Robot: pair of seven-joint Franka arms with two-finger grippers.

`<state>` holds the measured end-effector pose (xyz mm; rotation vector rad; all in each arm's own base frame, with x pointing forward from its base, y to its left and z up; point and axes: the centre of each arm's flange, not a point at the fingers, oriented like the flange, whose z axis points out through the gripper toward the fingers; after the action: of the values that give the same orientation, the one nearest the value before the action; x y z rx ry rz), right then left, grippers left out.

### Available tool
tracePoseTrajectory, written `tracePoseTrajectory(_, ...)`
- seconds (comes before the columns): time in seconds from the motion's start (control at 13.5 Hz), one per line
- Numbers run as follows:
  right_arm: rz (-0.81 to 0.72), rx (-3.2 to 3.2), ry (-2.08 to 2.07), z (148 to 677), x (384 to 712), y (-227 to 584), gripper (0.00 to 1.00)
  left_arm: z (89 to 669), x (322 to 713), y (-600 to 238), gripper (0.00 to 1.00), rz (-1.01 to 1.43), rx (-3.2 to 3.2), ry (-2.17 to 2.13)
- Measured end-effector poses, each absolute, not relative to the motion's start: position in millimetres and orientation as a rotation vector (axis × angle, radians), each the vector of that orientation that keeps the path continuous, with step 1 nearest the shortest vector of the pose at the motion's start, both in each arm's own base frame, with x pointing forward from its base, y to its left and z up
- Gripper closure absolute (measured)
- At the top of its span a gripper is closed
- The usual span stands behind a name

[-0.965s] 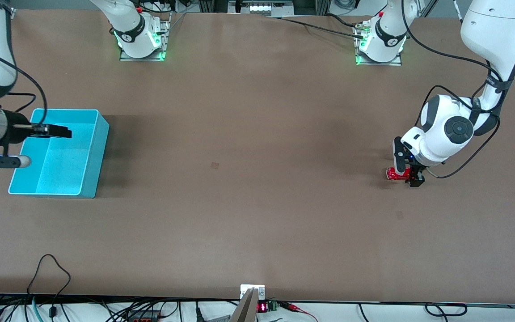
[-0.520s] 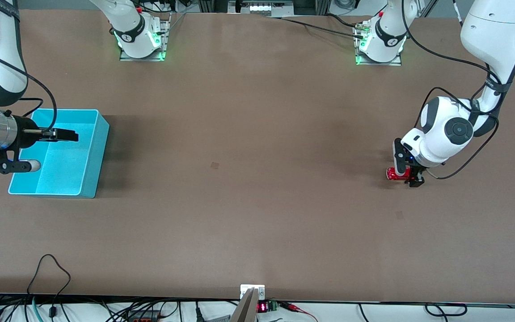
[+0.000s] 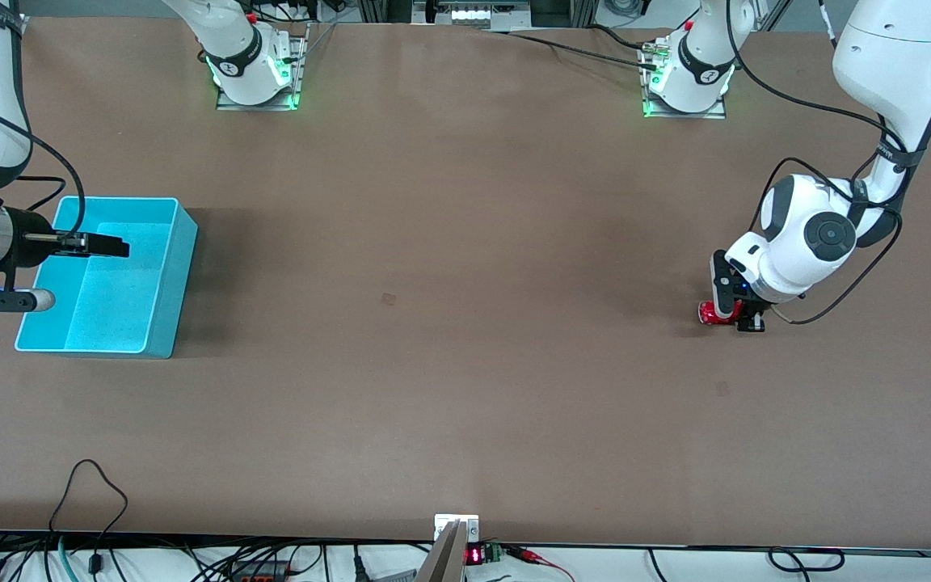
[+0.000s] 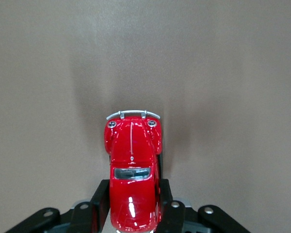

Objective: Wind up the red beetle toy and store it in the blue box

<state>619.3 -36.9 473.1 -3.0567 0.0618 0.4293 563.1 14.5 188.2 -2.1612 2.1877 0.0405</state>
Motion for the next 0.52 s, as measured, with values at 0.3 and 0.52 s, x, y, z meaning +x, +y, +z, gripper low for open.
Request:
tracePoseTrajectory(0.3, 0.420, -3.048, 0.042, 476, 620, -27, 0.00, 188, 563, 14, 0.56, 0.040, -2.161, 2.188)
tracePoseTrajectory(0.52, 0.422, -3.048, 0.015, 475, 621, -17, 0.00, 188, 563, 15, 0.56, 0.040, -2.161, 2.188)
